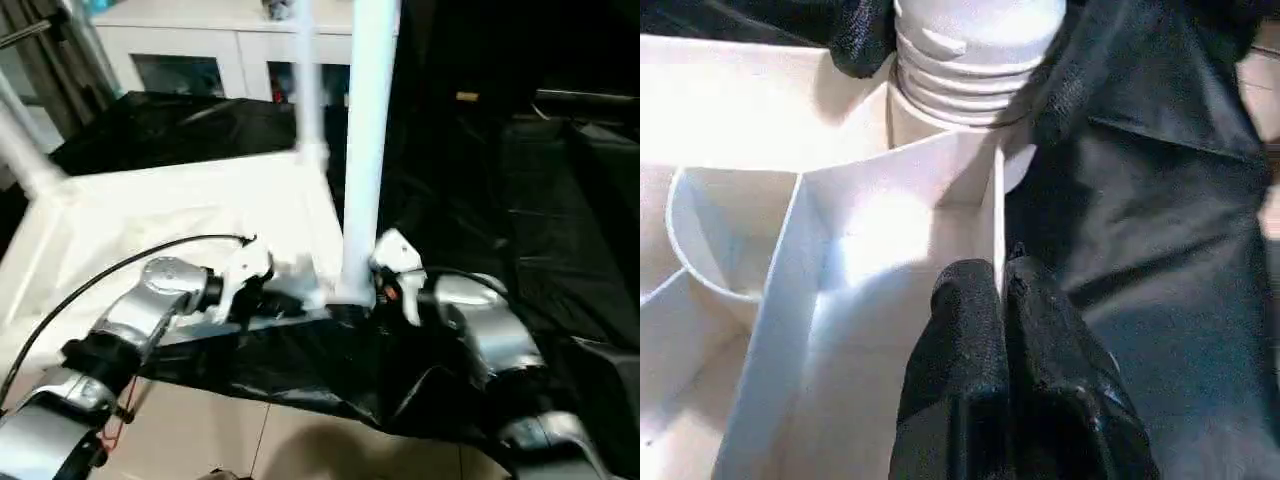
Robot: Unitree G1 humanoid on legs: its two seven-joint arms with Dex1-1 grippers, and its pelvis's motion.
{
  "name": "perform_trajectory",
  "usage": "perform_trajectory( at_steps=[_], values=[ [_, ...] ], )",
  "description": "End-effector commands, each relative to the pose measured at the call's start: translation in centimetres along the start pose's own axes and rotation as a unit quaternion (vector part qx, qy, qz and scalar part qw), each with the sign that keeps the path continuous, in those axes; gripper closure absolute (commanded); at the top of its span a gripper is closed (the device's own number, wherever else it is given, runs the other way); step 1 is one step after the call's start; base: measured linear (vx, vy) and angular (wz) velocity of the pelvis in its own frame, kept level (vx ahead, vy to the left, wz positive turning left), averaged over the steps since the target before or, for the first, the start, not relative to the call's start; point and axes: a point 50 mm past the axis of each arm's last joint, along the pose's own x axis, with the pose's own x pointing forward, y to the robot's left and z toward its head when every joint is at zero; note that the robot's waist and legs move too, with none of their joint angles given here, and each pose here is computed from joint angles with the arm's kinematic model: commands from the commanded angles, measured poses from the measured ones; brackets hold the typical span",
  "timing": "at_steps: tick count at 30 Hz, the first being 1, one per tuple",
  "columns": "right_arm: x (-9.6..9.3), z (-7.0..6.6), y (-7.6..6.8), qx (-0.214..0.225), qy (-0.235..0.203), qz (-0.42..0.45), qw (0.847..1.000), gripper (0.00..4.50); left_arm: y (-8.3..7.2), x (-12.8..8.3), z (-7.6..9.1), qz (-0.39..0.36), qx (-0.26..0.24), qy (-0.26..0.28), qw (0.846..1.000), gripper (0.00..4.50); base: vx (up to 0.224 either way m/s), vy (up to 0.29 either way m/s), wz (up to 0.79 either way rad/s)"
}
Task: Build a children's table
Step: Rotate leg to tighten
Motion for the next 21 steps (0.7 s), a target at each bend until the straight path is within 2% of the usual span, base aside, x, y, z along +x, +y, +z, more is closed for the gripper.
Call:
perform_trajectory(
  at_steps=[1, 7, 12, 17, 18, 19, 20, 21],
  values=[
    [0.8, 0.9, 1.1, -0.014, -0.012, 0.052, 0.998, 1.29, 0.1, 0.0, 1.2, -0.004, 0.025, -0.017, 1.000, 4.50, 0.000, 0.000, 0.00],
    [1.1, 0.5, 1.6, -0.011, 0.003, 0.070, 0.997, 1.71, 0.1, -0.2, 1.1, -0.004, 0.025, -0.010, 1.000, 4.50, 0.000, 0.000, 0.00],
    [1.7, -0.3, 1.9, 0.009, 0.005, 0.053, 0.999, 1.78, 0.2, 0.1, 1.2, 0.009, 0.020, -0.012, 1.000, 4.50, 0.000, 0.000, 0.00],
    [3.5, -1.9, 1.0, 0.061, -0.003, -0.065, 0.996, 1.78, 1.2, 1.2, 1.8, 0.078, -0.006, -0.028, 0.997, 4.50, 0.000, 0.000, 0.00],
    [4.3, -2.4, 0.7, 0.088, 0.000, -0.110, 0.990, 1.78, 1.5, 1.7, 2.1, 0.099, -0.010, -0.033, 0.994, 4.50, 0.000, 0.000, 0.00],
    [4.3, -2.4, 0.7, 0.088, 0.000, -0.110, 0.990, 1.78, 1.5, 1.7, 2.1, 0.099, -0.010, -0.033, 0.994, 4.50, 0.000, 0.000, 0.00],
    [5.3, -2.7, 0.3, 0.118, -0.002, -0.155, 0.981, 1.78, 1.9, 2.4, 2.5, 0.121, -0.016, -0.034, 0.992, 4.50, 0.000, 0.000, 0.00],
    [5.3, -2.7, 0.3, 0.119, -0.002, -0.156, 0.981, 1.78, 1.9, 2.4, 2.5, 0.121, -0.016, -0.034, 0.992, 4.50, 0.000, 0.000, 0.00]
  ],
)
